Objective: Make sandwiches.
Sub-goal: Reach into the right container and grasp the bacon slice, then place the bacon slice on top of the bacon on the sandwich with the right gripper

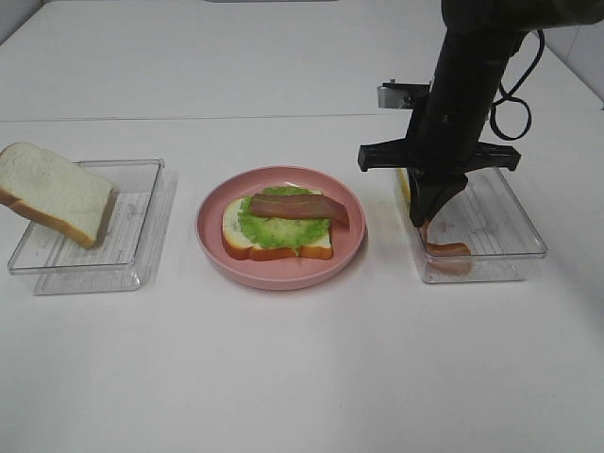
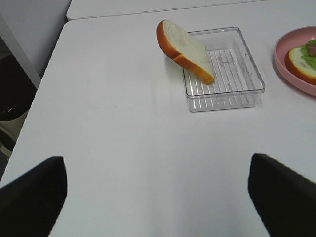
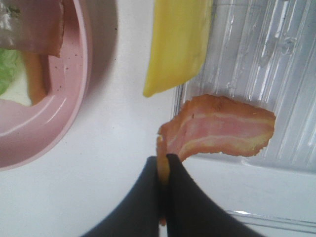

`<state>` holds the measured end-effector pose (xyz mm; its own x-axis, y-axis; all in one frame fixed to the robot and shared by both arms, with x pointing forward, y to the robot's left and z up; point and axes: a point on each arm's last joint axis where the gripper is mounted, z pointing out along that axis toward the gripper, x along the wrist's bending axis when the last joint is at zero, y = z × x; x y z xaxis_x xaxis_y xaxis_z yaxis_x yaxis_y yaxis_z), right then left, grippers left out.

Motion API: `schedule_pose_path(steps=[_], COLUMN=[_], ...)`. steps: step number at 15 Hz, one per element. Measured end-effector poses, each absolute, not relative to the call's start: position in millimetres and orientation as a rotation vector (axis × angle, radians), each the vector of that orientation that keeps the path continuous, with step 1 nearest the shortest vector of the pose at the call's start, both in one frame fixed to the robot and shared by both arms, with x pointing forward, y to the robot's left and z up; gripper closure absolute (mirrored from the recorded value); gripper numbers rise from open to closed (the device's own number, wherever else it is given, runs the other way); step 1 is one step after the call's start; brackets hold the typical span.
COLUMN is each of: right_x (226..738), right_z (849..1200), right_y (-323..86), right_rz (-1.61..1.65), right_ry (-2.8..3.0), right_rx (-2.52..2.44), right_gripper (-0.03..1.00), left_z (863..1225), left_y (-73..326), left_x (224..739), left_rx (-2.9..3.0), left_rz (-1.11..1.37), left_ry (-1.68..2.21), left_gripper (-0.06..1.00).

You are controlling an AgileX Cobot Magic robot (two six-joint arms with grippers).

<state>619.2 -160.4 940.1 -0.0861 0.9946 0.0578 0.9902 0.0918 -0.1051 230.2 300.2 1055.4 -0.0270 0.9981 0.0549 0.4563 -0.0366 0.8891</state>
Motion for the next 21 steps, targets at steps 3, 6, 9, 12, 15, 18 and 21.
schedule_pose_path(steps=[3, 6, 9, 12, 15, 18, 21], right_x=[618.7, 614.8, 602.4, 580.6, 579.1, 592.2, 601.8], right_z=[940.2, 955.7, 1006.3, 1065.2, 1079.6, 1069.0, 1047.5], right_y=[-160.5, -161.9, -165.8, -164.0, -143.1, -118.8, -93.4], right_rz=[0.066, 0.048, -0.091, -0.377, -0.669, -0.863, -0.934], right_ry=[-2.231, -2.237, -2.271, -2.209, -2.093, -1.932, -1.837], right_rx=[-2.041, -2.045, -2.075, -2.089, -1.912, -1.736, -1.628], right_gripper=[0.95, 0.95, 0.95, 0.95, 0.95, 0.95, 0.95], left_z=[1055.4, 1055.4, 1055.4, 1055.4, 1055.4, 1055.4, 1055.4], left_y=[300.2, 300.2, 300.2, 300.2, 300.2, 300.2, 300.2], left_x=[230.2, 230.2, 230.2, 230.2, 230.2, 230.2, 230.2], left_rx=[1.569, 1.569, 1.569, 1.569, 1.569, 1.569, 1.569], left_rz=[1.012, 1.012, 1.012, 1.012, 1.012, 1.012, 1.012], left_ry=[1.559, 1.559, 1.559, 1.559, 1.559, 1.559, 1.559], left_gripper=[0.03, 0.03, 0.03, 0.03, 0.03, 0.03, 0.03])
